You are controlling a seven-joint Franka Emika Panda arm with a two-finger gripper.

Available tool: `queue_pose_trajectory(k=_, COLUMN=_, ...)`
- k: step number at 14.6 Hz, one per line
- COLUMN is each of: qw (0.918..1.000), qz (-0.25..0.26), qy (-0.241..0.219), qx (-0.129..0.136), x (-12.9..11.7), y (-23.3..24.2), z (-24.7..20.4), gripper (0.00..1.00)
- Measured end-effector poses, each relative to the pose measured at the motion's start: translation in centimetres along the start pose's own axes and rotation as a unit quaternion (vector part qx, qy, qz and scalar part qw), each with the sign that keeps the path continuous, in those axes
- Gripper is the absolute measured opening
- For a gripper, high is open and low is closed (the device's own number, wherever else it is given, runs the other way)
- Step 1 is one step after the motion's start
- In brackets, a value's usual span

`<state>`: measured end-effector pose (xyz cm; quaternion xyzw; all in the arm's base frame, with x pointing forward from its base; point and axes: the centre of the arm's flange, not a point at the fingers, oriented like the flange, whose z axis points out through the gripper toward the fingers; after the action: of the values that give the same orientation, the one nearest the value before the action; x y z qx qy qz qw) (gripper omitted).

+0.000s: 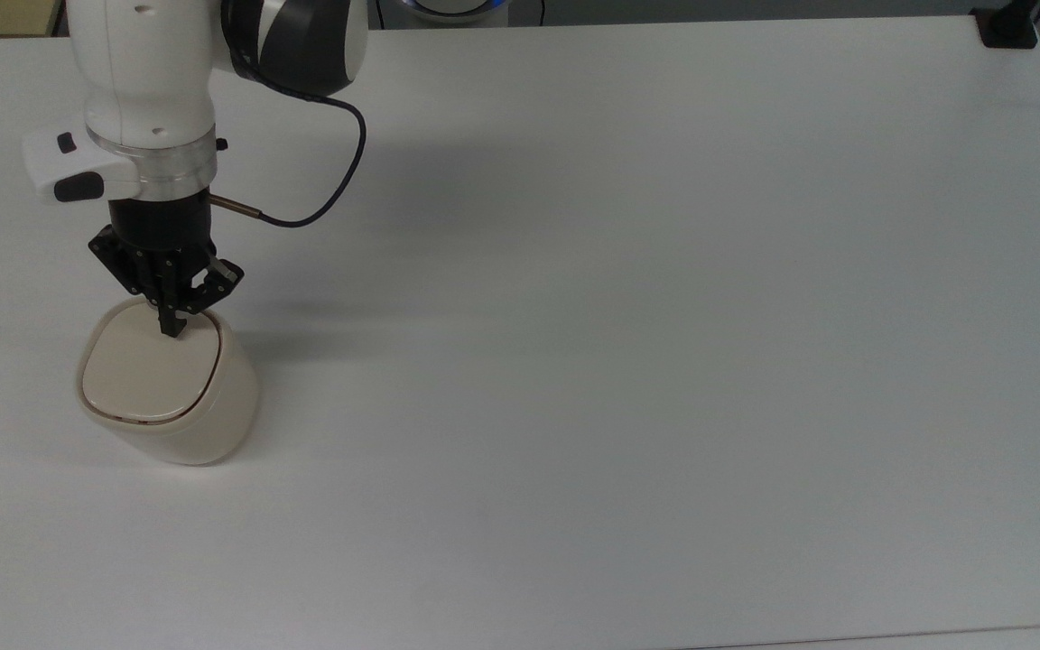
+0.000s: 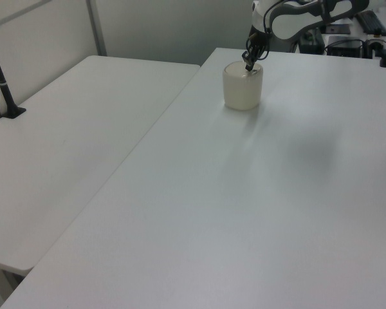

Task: Open the trash bin
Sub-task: 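Press the gripper fingers on the lid tab to flip the lid up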

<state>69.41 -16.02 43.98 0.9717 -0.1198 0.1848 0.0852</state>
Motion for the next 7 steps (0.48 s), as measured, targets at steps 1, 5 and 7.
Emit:
queue_pose_trajectory(k=1, qw=1.0000, qz=-0.006, qy=-0.003, qx=-0.006, x=-0.19, y=-0.02, z=0.31, gripper=0.01)
queue_pose_trajectory(k=5, qw=0.9992, qz=-0.022, qy=-0.002, qx=-0.032, x=-0.42, y=-0.36, z=0.41, gripper=0.01)
queue_pose_trajectory(k=7, qw=0.9993, qz=0.016, qy=0.004, qx=-0.033, x=-0.22, y=-0.10, z=-0.23, gripper=0.01)
